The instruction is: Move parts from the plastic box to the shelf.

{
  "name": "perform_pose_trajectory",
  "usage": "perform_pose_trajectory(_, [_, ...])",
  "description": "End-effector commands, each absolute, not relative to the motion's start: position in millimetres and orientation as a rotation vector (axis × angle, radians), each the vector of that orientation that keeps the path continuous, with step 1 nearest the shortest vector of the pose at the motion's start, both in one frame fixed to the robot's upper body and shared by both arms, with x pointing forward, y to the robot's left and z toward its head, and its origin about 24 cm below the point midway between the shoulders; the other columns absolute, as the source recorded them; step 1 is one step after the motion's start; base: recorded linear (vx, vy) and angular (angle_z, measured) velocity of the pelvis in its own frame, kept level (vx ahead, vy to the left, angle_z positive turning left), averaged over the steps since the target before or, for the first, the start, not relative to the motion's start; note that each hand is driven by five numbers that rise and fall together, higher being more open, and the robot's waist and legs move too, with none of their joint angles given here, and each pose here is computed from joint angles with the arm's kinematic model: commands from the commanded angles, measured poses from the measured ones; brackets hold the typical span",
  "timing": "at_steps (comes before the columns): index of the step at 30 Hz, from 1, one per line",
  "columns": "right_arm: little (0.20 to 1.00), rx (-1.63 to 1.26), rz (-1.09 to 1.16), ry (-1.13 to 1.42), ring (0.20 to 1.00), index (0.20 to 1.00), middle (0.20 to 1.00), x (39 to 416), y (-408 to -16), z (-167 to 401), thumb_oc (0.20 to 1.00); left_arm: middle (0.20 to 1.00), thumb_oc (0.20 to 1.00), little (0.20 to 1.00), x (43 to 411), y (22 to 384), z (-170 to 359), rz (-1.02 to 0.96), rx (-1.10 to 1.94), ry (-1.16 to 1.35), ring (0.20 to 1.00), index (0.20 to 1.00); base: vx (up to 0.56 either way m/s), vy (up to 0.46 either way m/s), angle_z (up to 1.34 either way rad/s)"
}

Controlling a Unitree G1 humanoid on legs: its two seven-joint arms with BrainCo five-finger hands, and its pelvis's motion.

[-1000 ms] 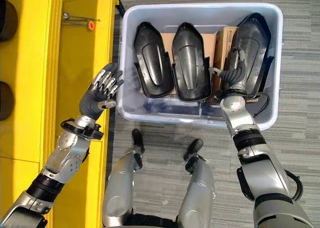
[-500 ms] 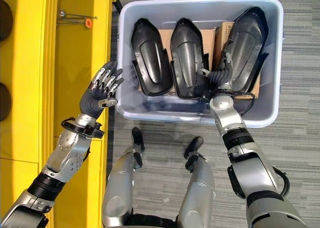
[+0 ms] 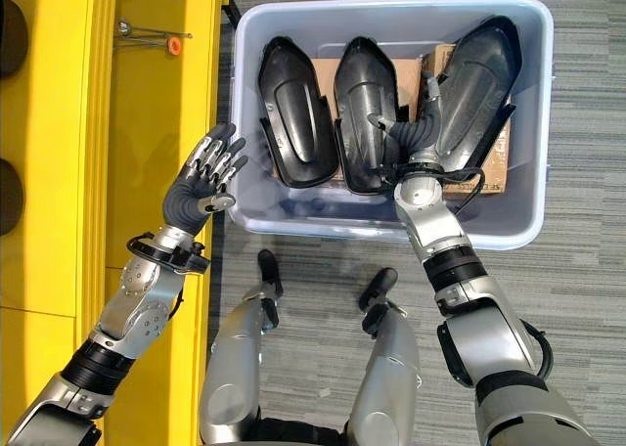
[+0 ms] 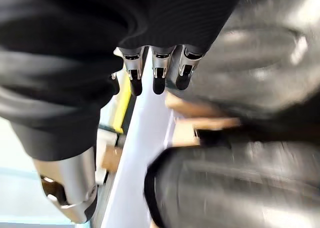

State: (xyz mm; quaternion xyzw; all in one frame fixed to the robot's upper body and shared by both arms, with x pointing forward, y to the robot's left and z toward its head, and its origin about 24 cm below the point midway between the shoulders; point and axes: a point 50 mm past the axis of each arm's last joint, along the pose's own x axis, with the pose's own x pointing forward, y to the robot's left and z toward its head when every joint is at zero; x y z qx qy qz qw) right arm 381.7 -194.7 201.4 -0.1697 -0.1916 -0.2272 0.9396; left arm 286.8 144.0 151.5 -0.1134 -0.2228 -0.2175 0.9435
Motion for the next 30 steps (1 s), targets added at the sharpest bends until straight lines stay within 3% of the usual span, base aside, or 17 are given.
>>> perform_pose_trajectory(1, [1.0, -0.376, -0.614, -0.67, 1.0, 1.0, 1.0, 370.2, -196.7, 245.0, 1.0, 1.0, 1.0, 1.0, 272.5, 128.0, 166.9, -0.515, -0.242, -0.549, 1.0, 1.0, -0.01, 0.053, -0.06])
perform_pose_trajectory(4, [1.0, -0.388, -0.682, -0.892, 1.0, 1.0, 1.0, 351.2, -187.9, 262.0, 1.0, 1.0, 1.0, 1.0, 269.9, 124.4, 167.4, -0.509, -0.257, -0.563, 1.0, 1.0, 0.0, 0.05, -0.12])
perform_pose_trajectory(9, [1.0, -0.305, -0.805, -0.952, 1.0, 1.0, 1.0, 337.0, -193.6, 261.0, 1.0, 1.0, 1.0, 1.0, 266.1, 121.2, 168.3, -0.494, -0.273, -0.585, 1.0, 1.0, 0.01, 0.042, -0.13])
perform_pose_trajectory(24, [1.0, 0.011, -0.856, -0.348, 1.0, 1.0, 1.0, 368.4, -257.7, 202.0, 1.0, 1.0, 1.0, 1.0, 271.6, 125.5, 172.0, -0.517, -0.253, -0.579, 1.0, 1.0, 0.01, -0.003, -0.08])
perform_pose_trajectory(30, [1.0, -0.049, -0.907, -0.32, 1.0, 1.0, 1.0, 373.3, -265.7, 204.7, 1.0, 1.0, 1.0, 1.0, 275.1, 124.2, 170.3, -0.544, -0.286, -0.536, 1.0, 1.0, 0.0, -0.008, 0.01])
